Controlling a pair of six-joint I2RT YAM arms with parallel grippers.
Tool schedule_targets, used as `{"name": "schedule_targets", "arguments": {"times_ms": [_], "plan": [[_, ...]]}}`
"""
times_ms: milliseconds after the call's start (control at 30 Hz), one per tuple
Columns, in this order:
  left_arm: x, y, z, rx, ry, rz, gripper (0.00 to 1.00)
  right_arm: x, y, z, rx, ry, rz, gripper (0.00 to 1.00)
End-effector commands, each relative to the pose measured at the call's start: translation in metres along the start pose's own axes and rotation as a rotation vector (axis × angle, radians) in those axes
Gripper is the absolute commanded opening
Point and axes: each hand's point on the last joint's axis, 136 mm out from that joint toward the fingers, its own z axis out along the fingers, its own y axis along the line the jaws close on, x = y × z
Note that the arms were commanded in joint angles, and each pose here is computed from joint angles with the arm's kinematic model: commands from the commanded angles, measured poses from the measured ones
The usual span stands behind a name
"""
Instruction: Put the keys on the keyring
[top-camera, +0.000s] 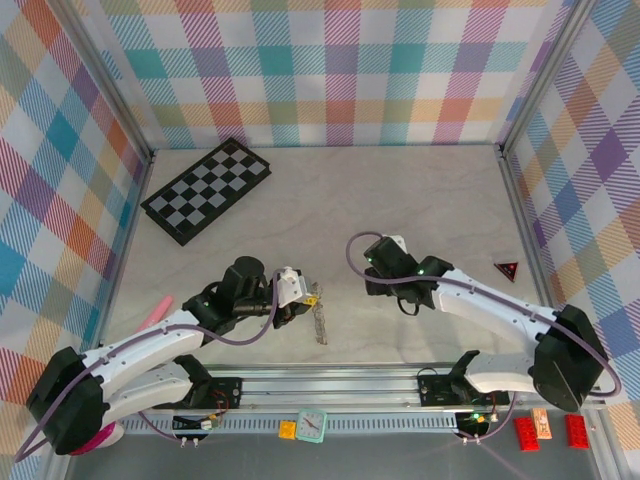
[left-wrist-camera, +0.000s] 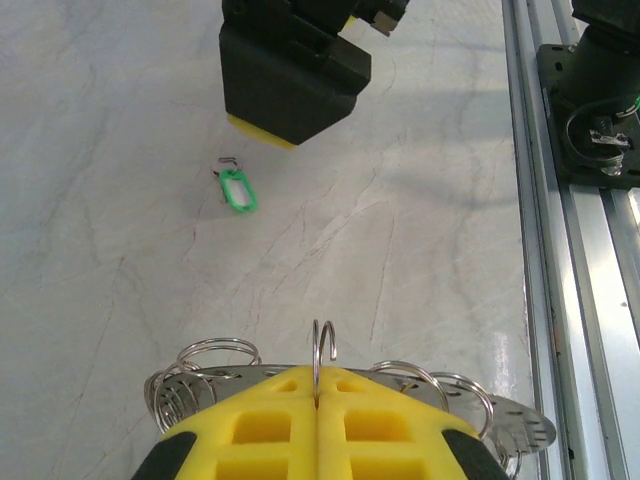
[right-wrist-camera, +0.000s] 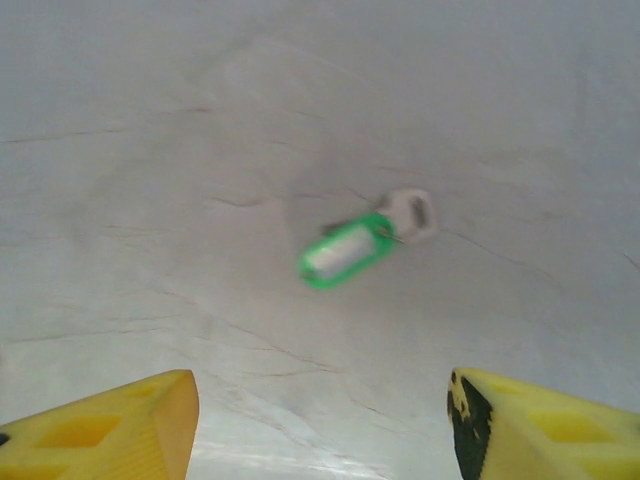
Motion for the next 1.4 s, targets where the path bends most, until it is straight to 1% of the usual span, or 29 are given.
{"name": "schedule_targets", "arguments": {"times_ms": [0, 233, 467, 667, 967, 1067, 1200, 1367], "plan": [[-0.016, -0.002, 0.0, 0.021, -0.028, 0.029, 0.0, 0.0, -0.025, 0.007, 0.078, 0.036, 0.16, 0.66], [-0.022, 0.0, -0.001, 0.018, -0.049, 0.029, 0.0, -0.009, -0.023, 0.04, 0.016, 0.094, 0.274, 0.67], [-0.026, 0.002, 0.0, 0.013, -0.058, 0.022, 0.0, -0.012, -0.025, 0.072, 0.037, 0.135, 0.357, 0.62], [-0.027, 0.003, 0.0, 0.006, -0.059, 0.029, 0.0, -0.006, -0.022, 0.09, 0.054, 0.174, 0.365, 0.52], [-0.03, 0.005, 0.0, 0.001, -0.063, 0.028, 0.0, 0.005, -0.02, 0.105, 0.056, 0.212, 0.354, 0.39], [-0.031, 0.006, -0.001, -0.008, -0.067, 0.031, 0.0, 0.005, -0.017, 0.106, 0.043, 0.217, 0.335, 0.36], [-0.029, 0.007, -0.001, -0.014, -0.066, 0.031, 0.0, 0.008, -0.013, 0.107, 0.016, 0.231, 0.303, 0.26], [-0.028, 0.009, 0.0, -0.028, -0.058, 0.026, 0.0, 0.013, -0.006, 0.1, -0.045, 0.253, 0.237, 0.18]]}}
